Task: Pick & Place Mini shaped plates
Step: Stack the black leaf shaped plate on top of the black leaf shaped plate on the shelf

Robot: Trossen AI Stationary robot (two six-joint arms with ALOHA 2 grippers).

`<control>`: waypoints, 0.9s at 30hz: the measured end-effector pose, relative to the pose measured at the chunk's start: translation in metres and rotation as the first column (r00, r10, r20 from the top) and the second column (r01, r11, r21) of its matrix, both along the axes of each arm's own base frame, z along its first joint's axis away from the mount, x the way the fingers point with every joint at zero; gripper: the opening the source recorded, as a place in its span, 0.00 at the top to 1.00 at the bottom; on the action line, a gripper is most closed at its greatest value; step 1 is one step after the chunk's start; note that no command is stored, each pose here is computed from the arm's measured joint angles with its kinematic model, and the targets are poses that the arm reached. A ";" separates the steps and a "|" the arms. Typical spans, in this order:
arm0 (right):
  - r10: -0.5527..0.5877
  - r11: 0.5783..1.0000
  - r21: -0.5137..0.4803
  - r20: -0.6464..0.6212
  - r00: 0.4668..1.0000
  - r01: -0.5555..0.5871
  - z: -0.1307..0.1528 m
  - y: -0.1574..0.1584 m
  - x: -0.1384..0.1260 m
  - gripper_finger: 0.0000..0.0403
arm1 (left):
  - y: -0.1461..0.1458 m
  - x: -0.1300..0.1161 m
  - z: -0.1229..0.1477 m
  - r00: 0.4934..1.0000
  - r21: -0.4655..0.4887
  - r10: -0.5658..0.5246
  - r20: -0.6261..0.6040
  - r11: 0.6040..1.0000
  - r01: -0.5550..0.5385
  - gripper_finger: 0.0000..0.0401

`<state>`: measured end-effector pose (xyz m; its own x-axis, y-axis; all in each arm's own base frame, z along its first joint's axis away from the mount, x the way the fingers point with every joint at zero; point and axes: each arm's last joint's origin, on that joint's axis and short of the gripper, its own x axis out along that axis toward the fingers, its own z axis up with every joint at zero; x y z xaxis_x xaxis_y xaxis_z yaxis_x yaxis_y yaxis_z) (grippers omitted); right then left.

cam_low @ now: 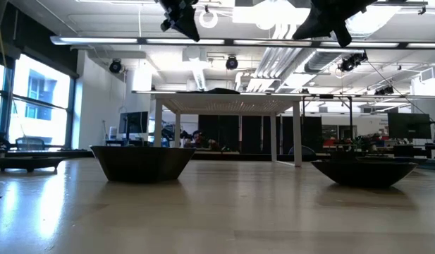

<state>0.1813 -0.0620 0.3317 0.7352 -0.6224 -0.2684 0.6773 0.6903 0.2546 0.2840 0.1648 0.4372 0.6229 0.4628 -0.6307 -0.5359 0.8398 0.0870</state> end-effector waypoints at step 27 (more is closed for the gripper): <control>0.002 1.000 0.017 -0.018 1.000 -0.001 -0.002 0.000 -0.001 0.99 | -0.034 0.018 -0.072 0.964 -0.045 -0.073 0.256 0.995 0.087 1.00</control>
<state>0.1806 -0.0617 0.3294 0.7311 -0.6165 -0.2921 0.6808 0.6868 0.2544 0.3020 0.1303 0.3653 0.7993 0.3739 -0.4704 -0.4654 0.8804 -0.0910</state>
